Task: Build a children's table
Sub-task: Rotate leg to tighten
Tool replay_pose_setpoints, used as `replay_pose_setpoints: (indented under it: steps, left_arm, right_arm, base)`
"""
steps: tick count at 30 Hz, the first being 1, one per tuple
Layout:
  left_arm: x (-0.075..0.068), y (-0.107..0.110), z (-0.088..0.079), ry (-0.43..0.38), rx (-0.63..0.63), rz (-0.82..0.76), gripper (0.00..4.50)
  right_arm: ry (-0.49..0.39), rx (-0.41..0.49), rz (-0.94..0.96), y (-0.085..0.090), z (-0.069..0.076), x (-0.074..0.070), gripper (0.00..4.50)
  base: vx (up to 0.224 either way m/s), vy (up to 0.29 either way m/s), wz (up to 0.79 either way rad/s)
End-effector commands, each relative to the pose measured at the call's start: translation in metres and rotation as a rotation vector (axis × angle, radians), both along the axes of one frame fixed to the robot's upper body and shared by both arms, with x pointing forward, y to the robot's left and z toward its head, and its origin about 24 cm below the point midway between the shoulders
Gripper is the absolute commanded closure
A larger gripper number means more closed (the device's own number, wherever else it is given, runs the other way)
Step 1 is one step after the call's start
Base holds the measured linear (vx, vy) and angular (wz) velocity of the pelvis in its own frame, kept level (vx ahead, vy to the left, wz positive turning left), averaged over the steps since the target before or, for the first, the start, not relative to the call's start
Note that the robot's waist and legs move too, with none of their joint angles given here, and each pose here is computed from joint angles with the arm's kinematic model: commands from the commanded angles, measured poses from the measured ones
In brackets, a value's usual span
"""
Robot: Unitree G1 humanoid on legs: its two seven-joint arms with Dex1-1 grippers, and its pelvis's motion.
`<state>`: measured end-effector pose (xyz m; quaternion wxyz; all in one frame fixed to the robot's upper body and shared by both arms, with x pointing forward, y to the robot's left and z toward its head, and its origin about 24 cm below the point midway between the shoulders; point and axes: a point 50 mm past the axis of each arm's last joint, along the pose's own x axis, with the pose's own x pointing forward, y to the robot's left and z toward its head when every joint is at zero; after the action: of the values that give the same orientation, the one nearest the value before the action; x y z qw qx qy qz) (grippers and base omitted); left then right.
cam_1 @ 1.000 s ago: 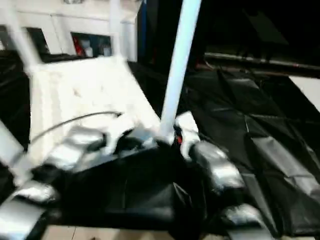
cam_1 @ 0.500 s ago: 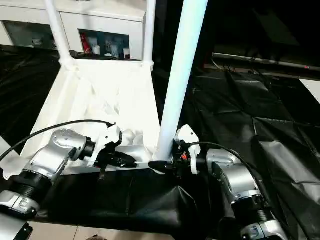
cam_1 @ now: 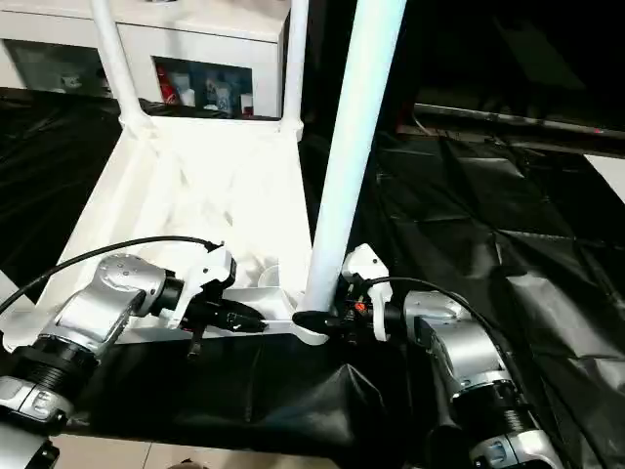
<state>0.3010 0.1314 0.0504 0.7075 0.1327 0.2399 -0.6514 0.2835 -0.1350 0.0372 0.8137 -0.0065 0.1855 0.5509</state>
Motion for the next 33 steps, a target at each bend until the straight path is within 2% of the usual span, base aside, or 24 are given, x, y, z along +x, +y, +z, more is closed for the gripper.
replay_pose_setpoints:
  steps: [1, 2, 3, 5, 6, 10, 12, 14, 16, 19, 20, 24, 26, 27, 31, 33]
  left_arm:
    - [-0.001, -0.02, -0.002, -0.008, -0.079, 0.021, 4.5]
    - [0.001, -0.022, -0.003, -0.018, -0.076, 0.046, 4.5]
    - [0.011, -0.028, -0.005, -0.058, -0.051, 0.154, 4.5]
    - [0.014, -0.03, -0.006, -0.071, -0.041, 0.189, 4.5]
    - [0.02, -0.035, -0.008, -0.097, -0.027, 0.265, 4.5]
    - [0.03, -0.052, -0.01, -0.125, -0.004, 0.394, 4.5]
    - [0.033, -0.065, -0.01, -0.14, -0.003, 0.422, 4.5]
    - [0.035, -0.072, -0.008, -0.166, 0.0, 0.437, 4.5]
    - [0.037, -0.087, -0.005, -0.191, -0.011, 0.439, 4.5]
    - [0.037, -0.091, -0.004, -0.191, -0.017, 0.417, 4.5]
    - [0.036, -0.089, -0.003, -0.188, -0.022, 0.399, 4.5]
    - [0.035, -0.081, -0.004, -0.176, -0.035, 0.366, 4.5]
    - [0.034, -0.076, -0.004, -0.17, -0.042, 0.343, 4.5]
    - [0.032, -0.069, -0.004, -0.156, -0.051, 0.305, 4.5]
    - [0.03, -0.063, -0.004, -0.143, -0.057, 0.267, 4.5]
    - [0.027, -0.052, -0.004, -0.125, -0.053, 0.216, 4.5]
  right_arm:
    - [0.046, 0.001, -0.008, 0.016, -0.01, 0.0, 1.93]
    - [0.038, -0.008, -0.04, 0.017, -0.011, 0.002, 1.96]
    - [0.021, -0.041, -0.188, 0.021, -0.017, 0.012, 2.01]
    - [0.018, -0.051, -0.235, 0.022, -0.019, 0.015, 2.06]
    - [0.014, -0.067, -0.361, 0.025, -0.023, 0.024, 2.06]
    - [0.055, -0.097, -0.655, 0.034, -0.029, 0.039, 2.1]
    - [0.09, -0.066, -0.757, 0.045, -0.029, 0.045, 2.1]
    - [0.093, -0.055, -0.779, 0.053, -0.027, 0.047, 2.1]
    - [0.05, -0.065, -0.746, 0.071, -0.023, 0.049, 2.1]
    - [0.031, -0.065, -0.719, 0.076, -0.021, 0.05, 2.1]
    - [0.03, -0.036, -0.697, 0.074, -0.018, 0.051, 1.64]
    - [0.014, 0.002, -0.63, 0.066, -0.014, 0.051, 1.62]
    - [-0.008, -0.003, -0.564, 0.061, -0.012, 0.049, 1.16]
    - [-0.033, -0.009, -0.447, 0.056, -0.01, 0.044, 1.16]
    - [-0.049, -0.006, -0.341, 0.052, -0.008, 0.037, 1.19]
    - [-0.059, 0.015, -0.206, 0.046, -0.003, 0.027, 1.19]
  base:
    - [0.0, 0.0, 0.0]
    - [0.0, 0.0, 0.0]
    - [0.0, 0.0, 0.0]
    - [-0.025, -0.004, -0.03]
    - [-0.051, -0.008, -0.06]
    - [0.0, 0.0, 0.0]
    - [0.0, 0.0, 0.0]
    - [0.0, 0.0, 0.0]
    - [0.0, 0.0, 0.0]
    - [0.0, 0.0, 0.0]
    - [0.0, 0.0, 0.0]
    - [0.0, 0.0, 0.0]
    - [0.0, 0.0, 0.0]
    - [0.0, 0.0, 0.0]
    - [0.0, 0.0, 0.0]
    - [0.0, 0.0, 0.0]
